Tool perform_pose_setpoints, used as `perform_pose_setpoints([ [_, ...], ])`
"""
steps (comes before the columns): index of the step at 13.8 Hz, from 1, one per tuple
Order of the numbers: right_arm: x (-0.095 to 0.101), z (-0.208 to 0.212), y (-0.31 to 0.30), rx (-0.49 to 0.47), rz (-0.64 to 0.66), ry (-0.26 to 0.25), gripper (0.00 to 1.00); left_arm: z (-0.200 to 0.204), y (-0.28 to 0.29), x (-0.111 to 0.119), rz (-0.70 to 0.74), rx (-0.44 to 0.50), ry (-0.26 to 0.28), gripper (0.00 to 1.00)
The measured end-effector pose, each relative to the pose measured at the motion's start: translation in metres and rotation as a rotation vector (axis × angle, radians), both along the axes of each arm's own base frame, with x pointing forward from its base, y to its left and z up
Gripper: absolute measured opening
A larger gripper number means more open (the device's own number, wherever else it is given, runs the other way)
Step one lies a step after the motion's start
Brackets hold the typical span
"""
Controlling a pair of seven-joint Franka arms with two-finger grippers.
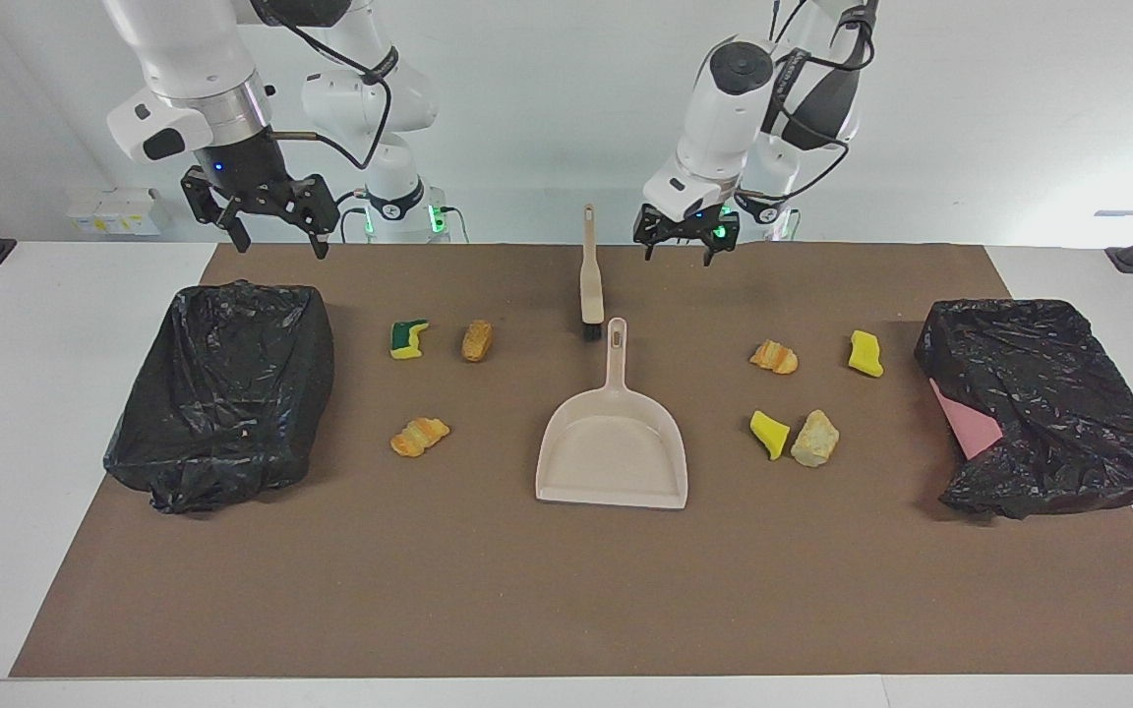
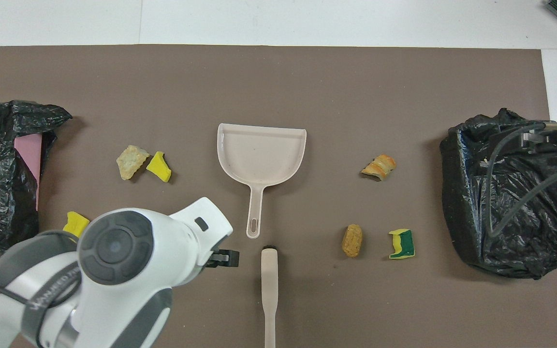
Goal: Sweep and dump trash in bin
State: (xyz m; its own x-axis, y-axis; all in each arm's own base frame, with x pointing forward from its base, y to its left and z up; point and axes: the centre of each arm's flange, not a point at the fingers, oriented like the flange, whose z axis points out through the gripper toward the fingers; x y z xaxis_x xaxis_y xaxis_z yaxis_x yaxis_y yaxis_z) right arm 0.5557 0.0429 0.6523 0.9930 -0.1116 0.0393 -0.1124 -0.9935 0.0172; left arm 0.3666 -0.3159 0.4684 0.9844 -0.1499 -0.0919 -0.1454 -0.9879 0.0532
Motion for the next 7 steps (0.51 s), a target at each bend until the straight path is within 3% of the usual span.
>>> perform_pose_setpoints([
  [7,0.041,-0.074,0.120,0.035,-0.056,-0.037,1.00,-0.084,-0.071,-0.102,0.022,-0.051,-0.068,1.00],
])
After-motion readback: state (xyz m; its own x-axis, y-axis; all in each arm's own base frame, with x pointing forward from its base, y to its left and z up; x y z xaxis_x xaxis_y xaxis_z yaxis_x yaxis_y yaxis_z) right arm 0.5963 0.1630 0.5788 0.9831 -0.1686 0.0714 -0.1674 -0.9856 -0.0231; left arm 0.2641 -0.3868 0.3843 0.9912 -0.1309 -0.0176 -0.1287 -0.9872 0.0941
